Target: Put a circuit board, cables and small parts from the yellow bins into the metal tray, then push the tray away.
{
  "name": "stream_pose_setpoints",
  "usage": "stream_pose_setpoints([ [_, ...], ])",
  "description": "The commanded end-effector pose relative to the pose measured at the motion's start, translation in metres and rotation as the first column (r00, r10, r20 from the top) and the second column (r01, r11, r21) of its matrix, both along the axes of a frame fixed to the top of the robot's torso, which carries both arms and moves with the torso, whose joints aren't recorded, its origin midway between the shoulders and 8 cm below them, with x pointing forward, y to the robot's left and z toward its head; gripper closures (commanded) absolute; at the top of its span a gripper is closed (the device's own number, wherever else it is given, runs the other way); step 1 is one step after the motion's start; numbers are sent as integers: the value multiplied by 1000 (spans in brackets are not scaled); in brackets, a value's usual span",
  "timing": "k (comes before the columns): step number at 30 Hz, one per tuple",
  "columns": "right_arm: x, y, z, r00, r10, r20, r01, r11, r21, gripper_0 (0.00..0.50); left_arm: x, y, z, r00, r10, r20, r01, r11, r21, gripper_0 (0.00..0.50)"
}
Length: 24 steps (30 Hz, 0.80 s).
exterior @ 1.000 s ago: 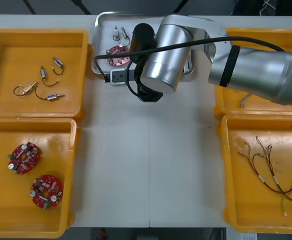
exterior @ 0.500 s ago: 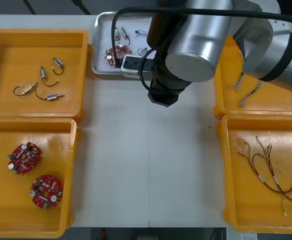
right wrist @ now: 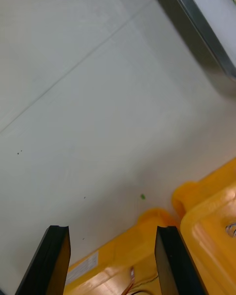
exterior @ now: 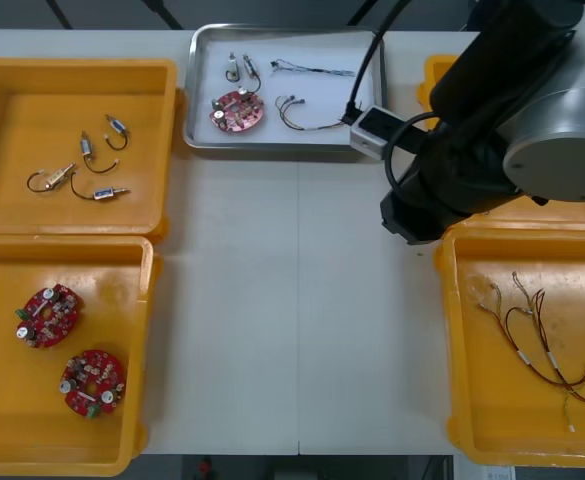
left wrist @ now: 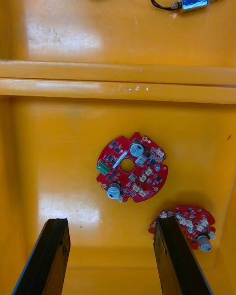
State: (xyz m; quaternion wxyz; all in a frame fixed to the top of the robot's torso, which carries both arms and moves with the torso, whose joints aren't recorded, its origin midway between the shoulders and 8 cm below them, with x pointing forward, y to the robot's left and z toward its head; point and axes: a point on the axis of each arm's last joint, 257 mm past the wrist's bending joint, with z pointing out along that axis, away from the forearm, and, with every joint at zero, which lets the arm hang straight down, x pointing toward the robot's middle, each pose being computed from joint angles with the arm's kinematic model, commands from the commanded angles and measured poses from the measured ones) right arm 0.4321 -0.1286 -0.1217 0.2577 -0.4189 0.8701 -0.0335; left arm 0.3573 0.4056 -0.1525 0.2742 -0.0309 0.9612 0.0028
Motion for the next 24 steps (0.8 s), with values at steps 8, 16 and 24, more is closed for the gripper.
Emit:
stream_pose_setpoints([
  [8,-13,-96,21,935,-348,-65,354,922,157,0,-4,5,1,999,42,-8,-42,999,16,0],
  [16,-17,-166,19,857,-506,-100,515,834,199,0,-4,5,1,999,42,-8,-42,999,16,0],
  [24,-17,-215,7,794,-599,-110,608,774,178,0,-4,5,1,999,42,-8,-42,999,16,0],
])
